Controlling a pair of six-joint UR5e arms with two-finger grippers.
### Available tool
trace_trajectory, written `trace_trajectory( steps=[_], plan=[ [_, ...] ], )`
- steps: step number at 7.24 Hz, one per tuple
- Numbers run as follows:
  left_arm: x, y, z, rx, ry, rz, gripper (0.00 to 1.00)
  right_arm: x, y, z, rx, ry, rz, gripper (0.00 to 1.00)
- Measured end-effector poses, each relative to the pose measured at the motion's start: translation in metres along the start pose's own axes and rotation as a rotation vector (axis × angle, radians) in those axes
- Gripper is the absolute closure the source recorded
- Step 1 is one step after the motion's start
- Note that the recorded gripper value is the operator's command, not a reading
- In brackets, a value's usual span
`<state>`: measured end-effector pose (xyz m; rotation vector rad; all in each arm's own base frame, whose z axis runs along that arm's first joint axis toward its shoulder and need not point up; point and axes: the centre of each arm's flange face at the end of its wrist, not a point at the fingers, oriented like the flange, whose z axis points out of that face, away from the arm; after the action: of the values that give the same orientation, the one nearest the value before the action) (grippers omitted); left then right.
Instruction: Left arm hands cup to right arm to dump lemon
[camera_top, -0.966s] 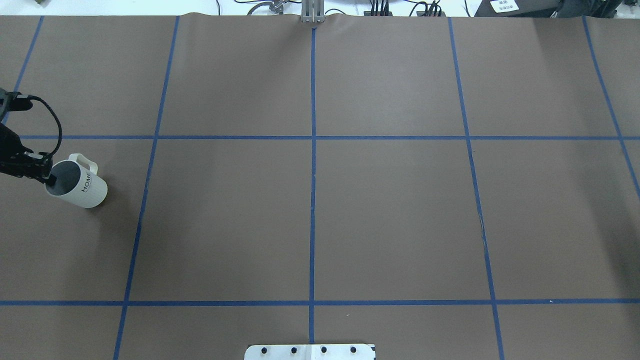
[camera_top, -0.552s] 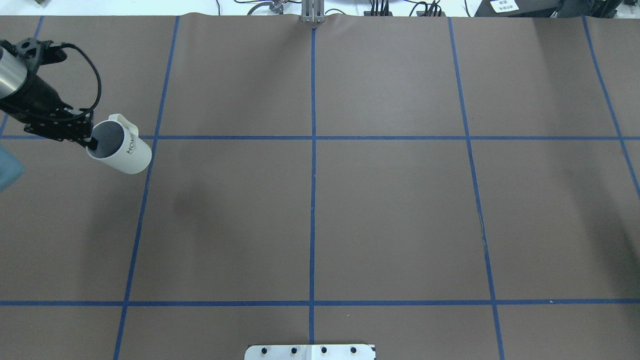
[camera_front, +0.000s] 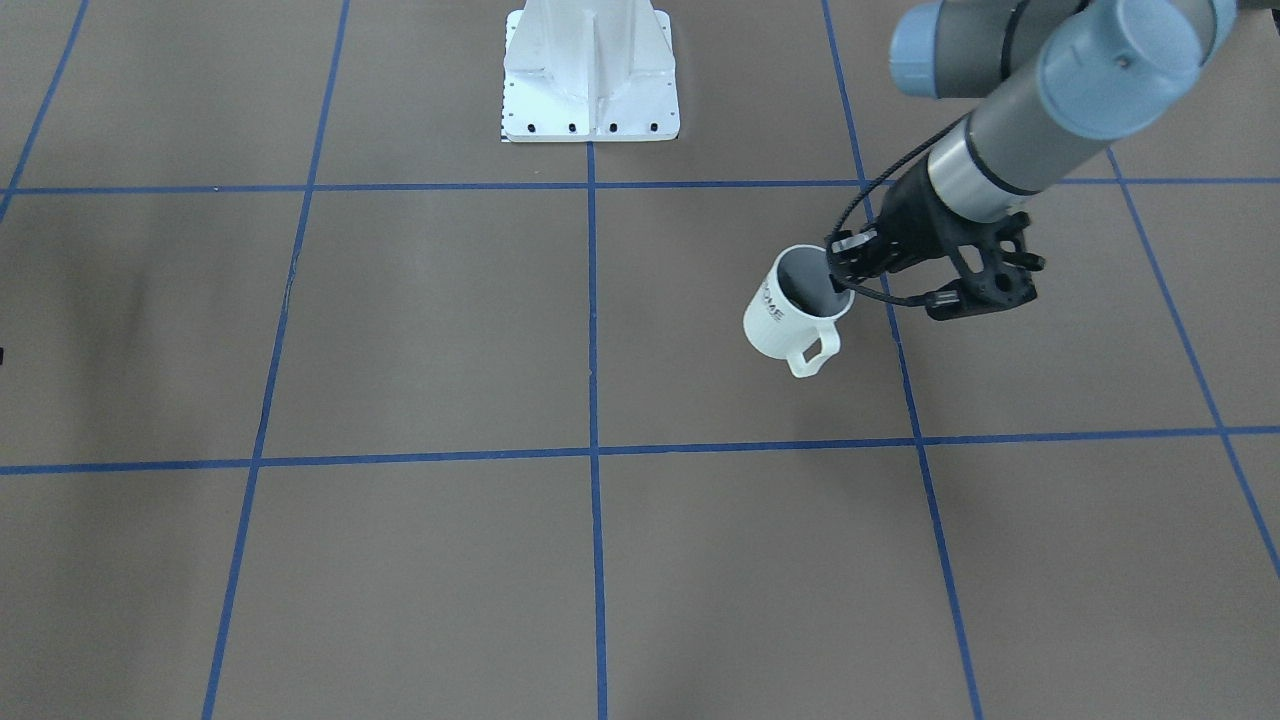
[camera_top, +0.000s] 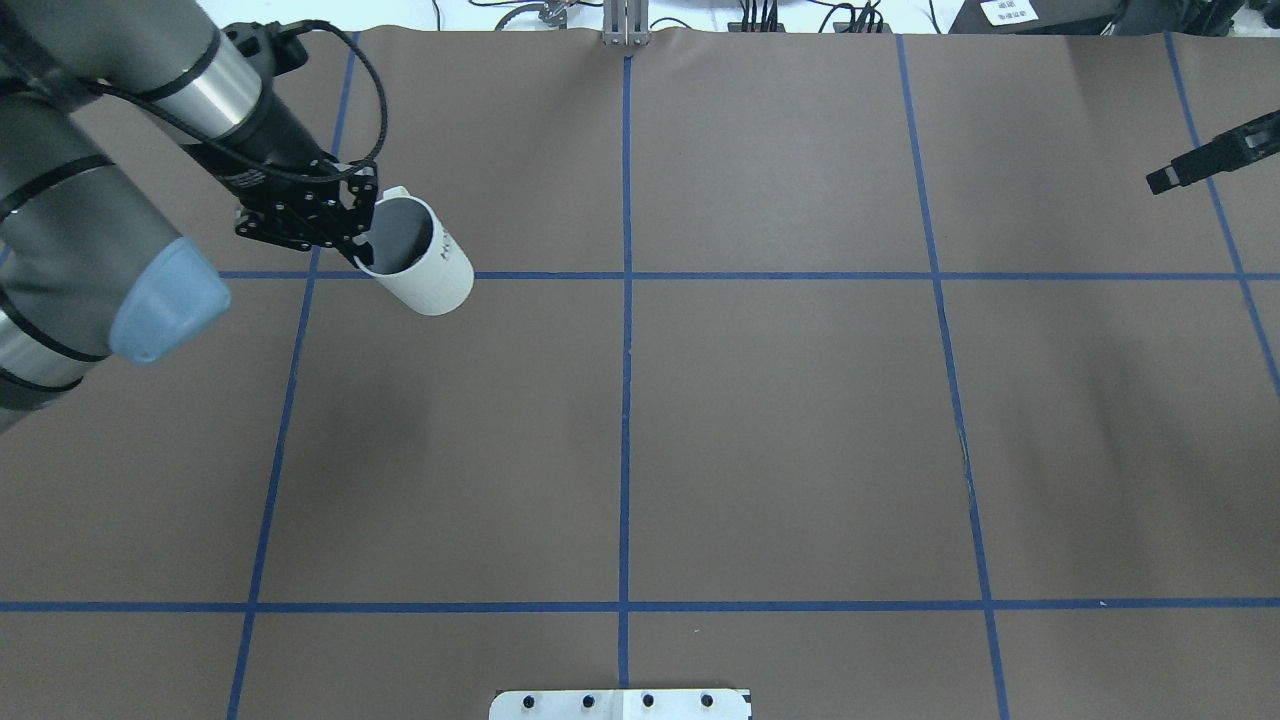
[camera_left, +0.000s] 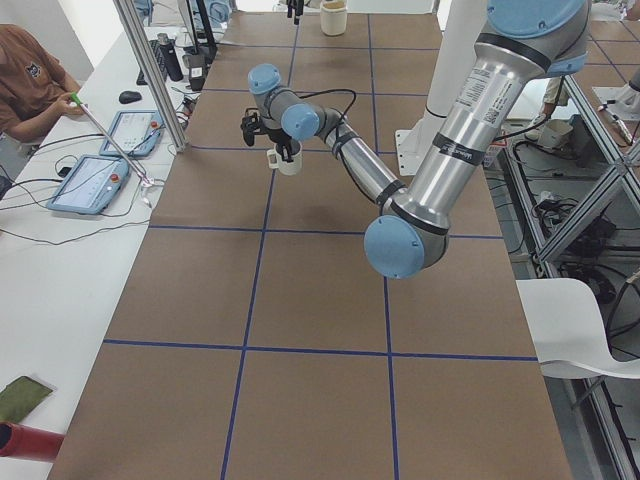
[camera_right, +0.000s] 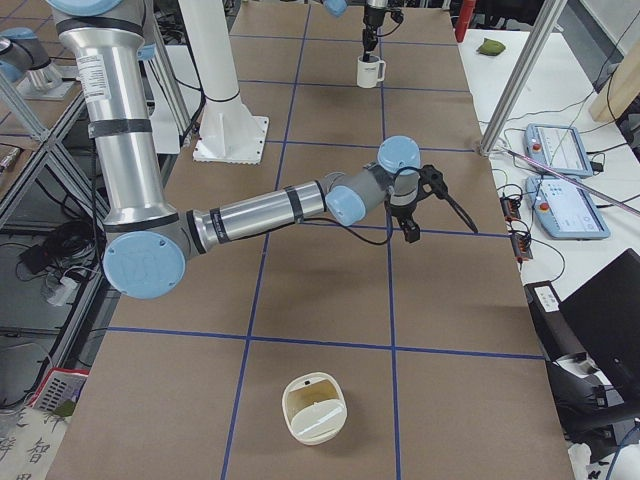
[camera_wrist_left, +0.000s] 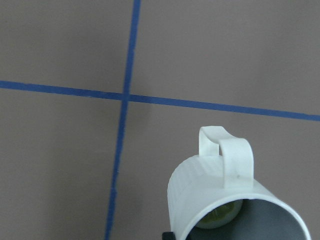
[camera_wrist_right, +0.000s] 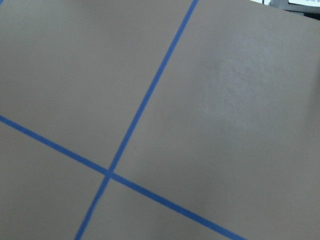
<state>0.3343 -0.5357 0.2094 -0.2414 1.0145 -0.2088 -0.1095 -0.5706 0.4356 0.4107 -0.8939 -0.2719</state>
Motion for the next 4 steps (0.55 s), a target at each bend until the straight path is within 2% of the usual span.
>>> trace_trajectory(
  steps=[1, 2, 4],
  plan=[
    [0.037, 0.005, 0.007, -0.007, 0.001, -0.070, 1.00, -0.042, -0.026, 0.015, 0.036, 0.016, 0.025, 0.01],
    [0.069, 0.009, 0.014, 0.002, -0.003, -0.125, 1.00, -0.087, -0.041, 0.035, 0.104, 0.027, 0.051, 0.01],
    [0.110, 0.011, 0.020, 0.016, -0.009, -0.186, 1.00, -0.164, -0.041, 0.068, 0.277, -0.005, 0.085, 0.01]
  ],
)
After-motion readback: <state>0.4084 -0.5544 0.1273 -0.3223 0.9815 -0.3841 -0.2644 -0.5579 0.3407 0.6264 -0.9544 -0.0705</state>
